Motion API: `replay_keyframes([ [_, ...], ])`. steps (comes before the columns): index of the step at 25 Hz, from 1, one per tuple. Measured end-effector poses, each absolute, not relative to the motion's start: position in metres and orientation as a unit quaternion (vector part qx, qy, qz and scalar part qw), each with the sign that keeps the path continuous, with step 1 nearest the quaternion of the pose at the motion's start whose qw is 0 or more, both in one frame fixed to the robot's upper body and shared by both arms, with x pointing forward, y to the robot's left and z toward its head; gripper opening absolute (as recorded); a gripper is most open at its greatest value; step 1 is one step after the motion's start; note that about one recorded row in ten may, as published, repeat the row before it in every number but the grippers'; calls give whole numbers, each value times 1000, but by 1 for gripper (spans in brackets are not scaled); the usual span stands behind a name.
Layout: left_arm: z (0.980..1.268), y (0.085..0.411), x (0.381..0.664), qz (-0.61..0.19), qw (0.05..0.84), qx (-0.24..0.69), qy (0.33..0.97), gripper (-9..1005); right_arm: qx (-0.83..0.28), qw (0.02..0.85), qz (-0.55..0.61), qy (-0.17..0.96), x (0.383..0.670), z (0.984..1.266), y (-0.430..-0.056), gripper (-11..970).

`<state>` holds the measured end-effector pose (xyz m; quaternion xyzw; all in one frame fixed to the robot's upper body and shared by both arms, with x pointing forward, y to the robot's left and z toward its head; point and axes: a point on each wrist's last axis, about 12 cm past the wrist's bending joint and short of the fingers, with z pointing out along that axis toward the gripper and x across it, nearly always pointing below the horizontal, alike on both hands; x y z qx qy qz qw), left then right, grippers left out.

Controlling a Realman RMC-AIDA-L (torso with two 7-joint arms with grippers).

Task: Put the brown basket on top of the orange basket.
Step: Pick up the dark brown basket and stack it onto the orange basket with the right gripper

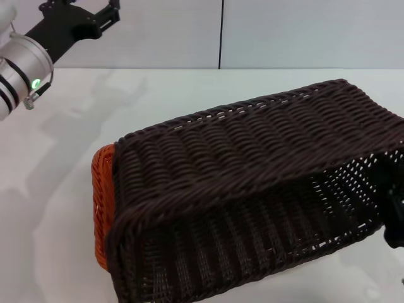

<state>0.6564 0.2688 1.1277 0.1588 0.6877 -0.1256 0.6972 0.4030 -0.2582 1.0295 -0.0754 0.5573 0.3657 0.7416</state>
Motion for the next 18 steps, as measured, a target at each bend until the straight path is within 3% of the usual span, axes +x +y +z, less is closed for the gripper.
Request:
replay_keyframes([
  [18,1128,253,659,-134,691,179,687,859,-91,704,393,584,407,1023,-251,212],
])
